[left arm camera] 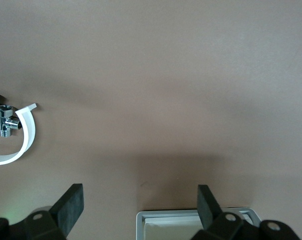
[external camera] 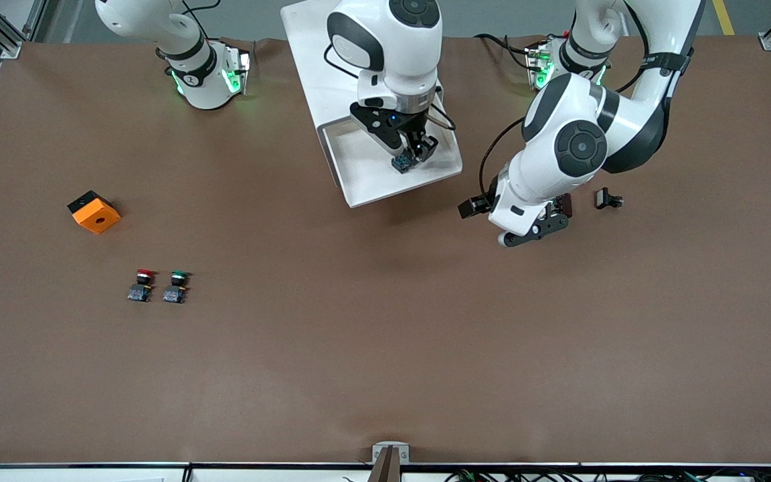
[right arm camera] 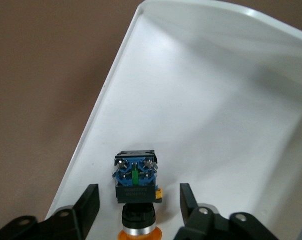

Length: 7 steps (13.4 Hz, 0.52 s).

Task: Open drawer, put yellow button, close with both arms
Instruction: 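Push the drawer closed with the left gripper while the right gripper withdraws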

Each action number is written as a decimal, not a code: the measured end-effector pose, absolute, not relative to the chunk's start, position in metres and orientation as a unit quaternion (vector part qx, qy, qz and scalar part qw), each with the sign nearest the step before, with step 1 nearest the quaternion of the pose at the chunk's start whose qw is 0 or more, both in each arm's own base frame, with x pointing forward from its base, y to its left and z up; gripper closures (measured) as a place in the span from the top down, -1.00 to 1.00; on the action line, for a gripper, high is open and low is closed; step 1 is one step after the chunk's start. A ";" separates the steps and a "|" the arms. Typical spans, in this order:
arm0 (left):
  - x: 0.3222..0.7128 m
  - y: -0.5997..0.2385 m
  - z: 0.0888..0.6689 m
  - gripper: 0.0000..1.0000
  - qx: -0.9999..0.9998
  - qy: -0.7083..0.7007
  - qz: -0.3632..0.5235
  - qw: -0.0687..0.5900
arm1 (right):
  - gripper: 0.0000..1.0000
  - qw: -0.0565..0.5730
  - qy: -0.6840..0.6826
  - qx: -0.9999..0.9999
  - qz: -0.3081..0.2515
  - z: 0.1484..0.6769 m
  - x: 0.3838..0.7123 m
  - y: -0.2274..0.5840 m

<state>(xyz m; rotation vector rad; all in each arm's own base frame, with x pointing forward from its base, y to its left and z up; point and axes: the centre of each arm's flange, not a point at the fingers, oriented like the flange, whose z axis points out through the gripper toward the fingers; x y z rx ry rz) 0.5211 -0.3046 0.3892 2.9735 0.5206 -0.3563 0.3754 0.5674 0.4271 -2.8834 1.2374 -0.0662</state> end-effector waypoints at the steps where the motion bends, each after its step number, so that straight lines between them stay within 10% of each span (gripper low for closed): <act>1: 0.519 -0.306 0.386 1.00 0.977 0.170 -0.120 0.049 | 0.79 0.002 0.392 -0.920 -0.022 0.428 0.376 0.567; 7: 0.500 -0.351 0.362 1.00 0.976 0.175 -0.118 0.055 | 1.00 -0.028 0.322 -0.946 -0.015 0.481 0.426 0.525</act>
